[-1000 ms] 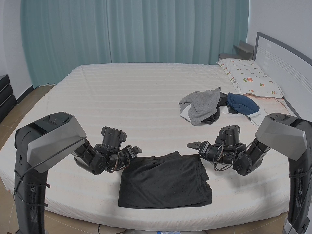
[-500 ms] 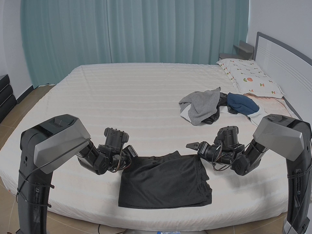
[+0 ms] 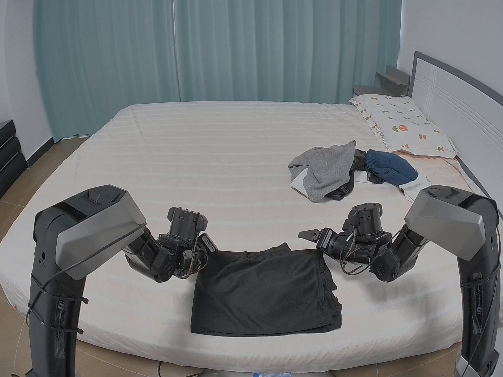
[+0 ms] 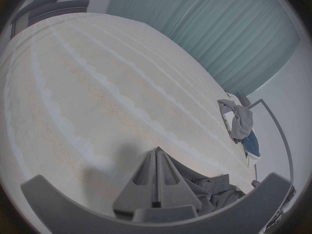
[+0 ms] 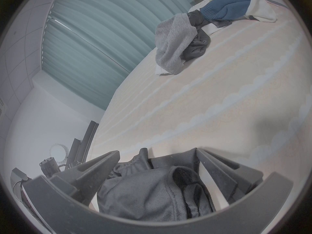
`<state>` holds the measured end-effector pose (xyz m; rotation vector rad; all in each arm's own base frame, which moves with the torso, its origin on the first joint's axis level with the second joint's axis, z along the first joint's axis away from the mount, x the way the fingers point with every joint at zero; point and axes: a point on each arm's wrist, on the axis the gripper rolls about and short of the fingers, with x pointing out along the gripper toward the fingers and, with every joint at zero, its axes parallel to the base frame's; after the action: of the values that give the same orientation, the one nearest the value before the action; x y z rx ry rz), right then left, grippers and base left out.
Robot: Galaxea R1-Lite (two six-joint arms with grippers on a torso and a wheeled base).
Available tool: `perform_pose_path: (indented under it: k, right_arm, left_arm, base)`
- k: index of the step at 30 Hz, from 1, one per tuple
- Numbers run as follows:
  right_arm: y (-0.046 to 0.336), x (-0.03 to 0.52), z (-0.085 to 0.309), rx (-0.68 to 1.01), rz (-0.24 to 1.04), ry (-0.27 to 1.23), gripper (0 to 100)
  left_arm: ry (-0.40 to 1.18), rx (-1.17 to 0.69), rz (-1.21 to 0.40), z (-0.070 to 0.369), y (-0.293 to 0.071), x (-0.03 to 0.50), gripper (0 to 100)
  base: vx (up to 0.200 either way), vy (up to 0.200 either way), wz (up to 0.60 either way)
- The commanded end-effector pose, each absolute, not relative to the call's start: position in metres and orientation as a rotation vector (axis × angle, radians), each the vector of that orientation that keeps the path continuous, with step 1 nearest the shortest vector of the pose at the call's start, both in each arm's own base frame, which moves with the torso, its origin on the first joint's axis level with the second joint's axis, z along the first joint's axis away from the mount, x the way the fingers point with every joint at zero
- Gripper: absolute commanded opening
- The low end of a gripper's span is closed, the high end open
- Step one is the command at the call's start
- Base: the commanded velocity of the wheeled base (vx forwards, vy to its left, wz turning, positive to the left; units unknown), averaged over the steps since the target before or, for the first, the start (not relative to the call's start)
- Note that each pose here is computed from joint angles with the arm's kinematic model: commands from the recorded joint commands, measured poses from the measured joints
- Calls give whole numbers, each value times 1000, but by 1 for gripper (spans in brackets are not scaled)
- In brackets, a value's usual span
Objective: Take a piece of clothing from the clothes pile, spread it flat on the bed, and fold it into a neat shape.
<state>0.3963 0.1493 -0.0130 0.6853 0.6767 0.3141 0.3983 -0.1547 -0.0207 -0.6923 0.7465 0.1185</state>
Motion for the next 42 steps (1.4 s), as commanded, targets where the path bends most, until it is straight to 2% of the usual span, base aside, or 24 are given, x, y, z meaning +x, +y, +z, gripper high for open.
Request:
perform_pose_path:
  k: [1, 6, 7, 15, 27, 42]
  right_arm:
    - [150, 396, -17, 679, 309, 682, 100]
    - [147, 396, -22, 643, 303, 686, 100]
    - [147, 396, -23, 637, 304, 686, 0]
    - [139, 394, -27, 595, 290, 692, 0]
    - [123, 404, -25, 620, 253, 659, 0]
    - [121, 408, -29, 630, 248, 659, 0]
  left_arm:
    - [742, -699, 120, -19, -153, 399, 0]
    - [742, -699, 120, -19, -153, 399, 0]
    - [742, -699, 120, -19, -153, 399, 0]
    - [742, -702, 121, -20, -152, 400, 0]
    - [740, -701, 129, -21, -148, 402, 0]
    - [744, -702, 126, -22, -148, 402, 0]
  base:
    - [0, 0, 0]
    - [0, 0, 0]
    - [0, 0, 0]
    - [0, 0, 0]
    - [0, 0, 0]
    - [0, 0, 0]
